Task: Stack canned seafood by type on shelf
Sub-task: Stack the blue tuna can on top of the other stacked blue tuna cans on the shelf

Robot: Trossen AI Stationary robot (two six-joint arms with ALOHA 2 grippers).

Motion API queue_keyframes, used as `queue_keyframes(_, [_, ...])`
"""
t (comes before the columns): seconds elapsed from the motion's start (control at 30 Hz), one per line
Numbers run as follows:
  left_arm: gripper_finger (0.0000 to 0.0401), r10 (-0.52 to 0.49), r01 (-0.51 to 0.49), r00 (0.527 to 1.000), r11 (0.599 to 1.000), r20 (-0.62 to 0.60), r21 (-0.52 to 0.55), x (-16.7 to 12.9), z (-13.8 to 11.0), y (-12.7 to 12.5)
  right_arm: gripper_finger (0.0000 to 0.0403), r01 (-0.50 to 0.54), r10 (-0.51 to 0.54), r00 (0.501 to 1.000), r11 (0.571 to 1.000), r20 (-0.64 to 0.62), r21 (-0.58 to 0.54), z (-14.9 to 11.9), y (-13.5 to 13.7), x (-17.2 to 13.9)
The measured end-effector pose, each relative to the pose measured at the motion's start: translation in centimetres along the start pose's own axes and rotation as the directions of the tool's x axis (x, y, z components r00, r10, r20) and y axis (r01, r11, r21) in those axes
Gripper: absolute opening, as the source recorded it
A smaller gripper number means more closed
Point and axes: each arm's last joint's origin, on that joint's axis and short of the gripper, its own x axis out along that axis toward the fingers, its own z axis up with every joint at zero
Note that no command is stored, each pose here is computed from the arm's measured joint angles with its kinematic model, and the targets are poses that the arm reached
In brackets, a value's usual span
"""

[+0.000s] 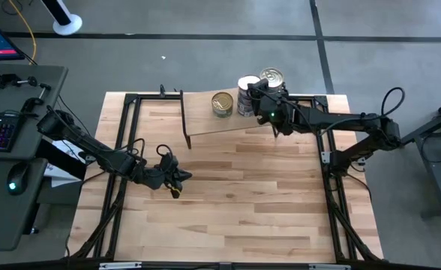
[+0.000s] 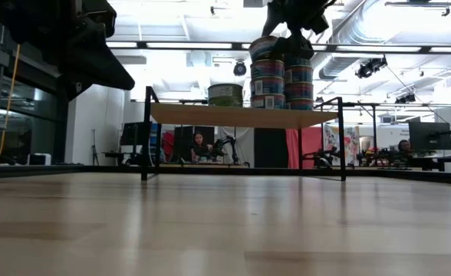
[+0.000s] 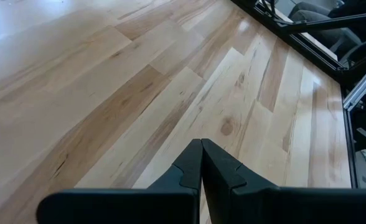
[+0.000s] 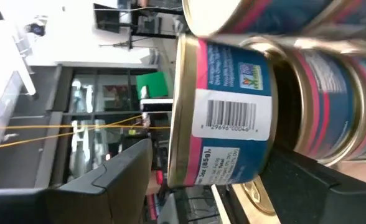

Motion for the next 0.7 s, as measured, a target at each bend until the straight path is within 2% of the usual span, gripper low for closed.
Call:
queue_keyframes(0.23, [0.0000,0.000,0.000,1.000,1.000,0.000,-0.001,0.0,0.0,0.0,0.0272,0.117,-0.117,0.993,0.993,-0.004,-0.026,1.2,1.9,-0.7])
queue_keyframes(0.53, [0.0000,0.002,-0.002,1.000,1.000,0.001,-0.001,0.0,0.0,0.0,0.0272,0.115,-0.116,0.993,0.993,-0.029,-0.014,1.3,2.6,-1.0])
queue_keyframes(0.7, [0.0000,0.002,-0.002,1.000,1.000,0.002,-0.002,0.0,0.0,0.0,0.0272,0.150,-0.149,0.988,0.989,-0.028,0.010,0.8,2.0,-0.4])
